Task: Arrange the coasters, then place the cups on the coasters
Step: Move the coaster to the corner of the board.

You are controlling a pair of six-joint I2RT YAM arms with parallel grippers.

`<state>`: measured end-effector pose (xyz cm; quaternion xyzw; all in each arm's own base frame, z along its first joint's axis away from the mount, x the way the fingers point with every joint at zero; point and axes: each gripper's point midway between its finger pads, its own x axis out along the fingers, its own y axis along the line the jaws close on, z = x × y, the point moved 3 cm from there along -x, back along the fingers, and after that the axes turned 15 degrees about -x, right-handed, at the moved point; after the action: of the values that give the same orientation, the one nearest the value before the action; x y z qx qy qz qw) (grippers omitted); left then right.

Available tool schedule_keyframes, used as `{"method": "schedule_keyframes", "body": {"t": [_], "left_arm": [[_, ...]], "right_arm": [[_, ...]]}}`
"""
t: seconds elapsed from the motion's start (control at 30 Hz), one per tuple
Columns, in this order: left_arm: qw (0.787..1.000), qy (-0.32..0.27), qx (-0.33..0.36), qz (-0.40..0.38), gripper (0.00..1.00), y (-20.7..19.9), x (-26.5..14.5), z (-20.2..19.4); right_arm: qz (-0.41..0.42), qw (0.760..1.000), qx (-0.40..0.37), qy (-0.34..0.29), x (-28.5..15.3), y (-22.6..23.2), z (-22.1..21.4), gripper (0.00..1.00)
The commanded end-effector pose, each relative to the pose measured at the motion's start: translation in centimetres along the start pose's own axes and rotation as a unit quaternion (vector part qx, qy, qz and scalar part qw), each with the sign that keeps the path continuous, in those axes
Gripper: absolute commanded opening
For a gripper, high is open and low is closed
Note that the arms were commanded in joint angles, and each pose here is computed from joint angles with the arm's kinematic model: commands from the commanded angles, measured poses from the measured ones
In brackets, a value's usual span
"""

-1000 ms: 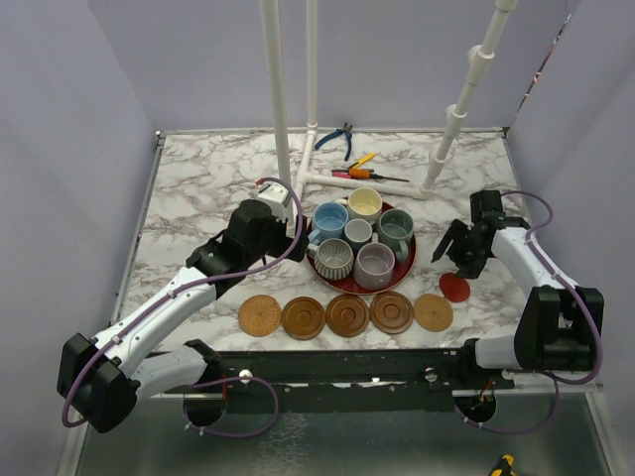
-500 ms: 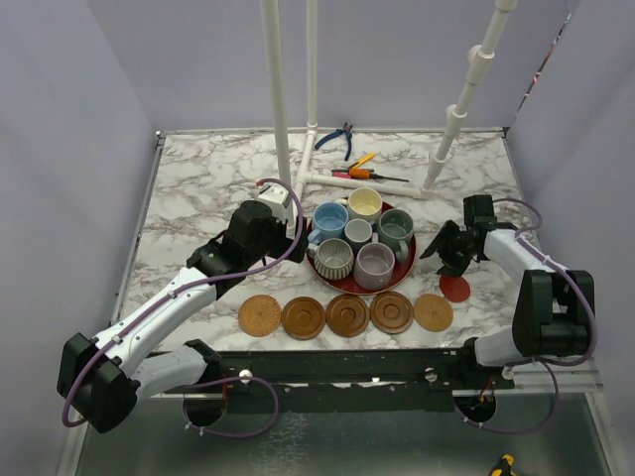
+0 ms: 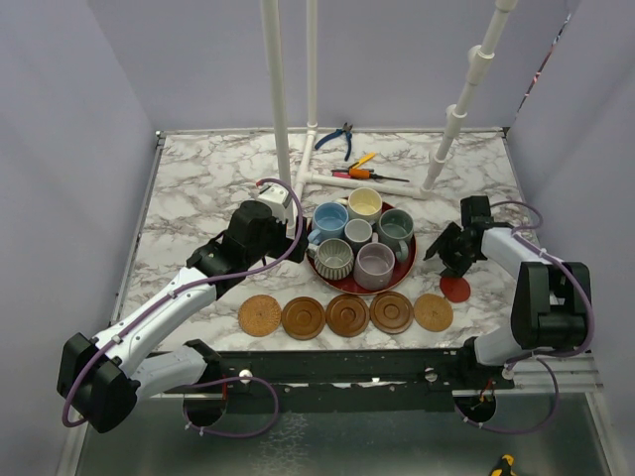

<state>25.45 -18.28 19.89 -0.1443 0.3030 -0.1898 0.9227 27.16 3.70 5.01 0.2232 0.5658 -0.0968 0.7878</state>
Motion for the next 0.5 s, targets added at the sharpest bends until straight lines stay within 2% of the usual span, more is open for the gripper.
{"method": "schedule_keyframes", "body": {"t": [0.0, 0.47], "left_arm": [[1.000, 0.001, 0.005, -0.008, 0.99, -0.2, -0.2, -0.2], [1.000, -0.005, 0.004, -0.014, 0.99, -0.4, -0.5, 0.1]], "right_arm": [[-0.074, 0.997, 0.014, -0.008, -0.2, -2.5, -0.8, 0.63], [-0.128, 0.991, 0.022, -0.023, -2.0, -4.5, -1.8, 0.64]]}}
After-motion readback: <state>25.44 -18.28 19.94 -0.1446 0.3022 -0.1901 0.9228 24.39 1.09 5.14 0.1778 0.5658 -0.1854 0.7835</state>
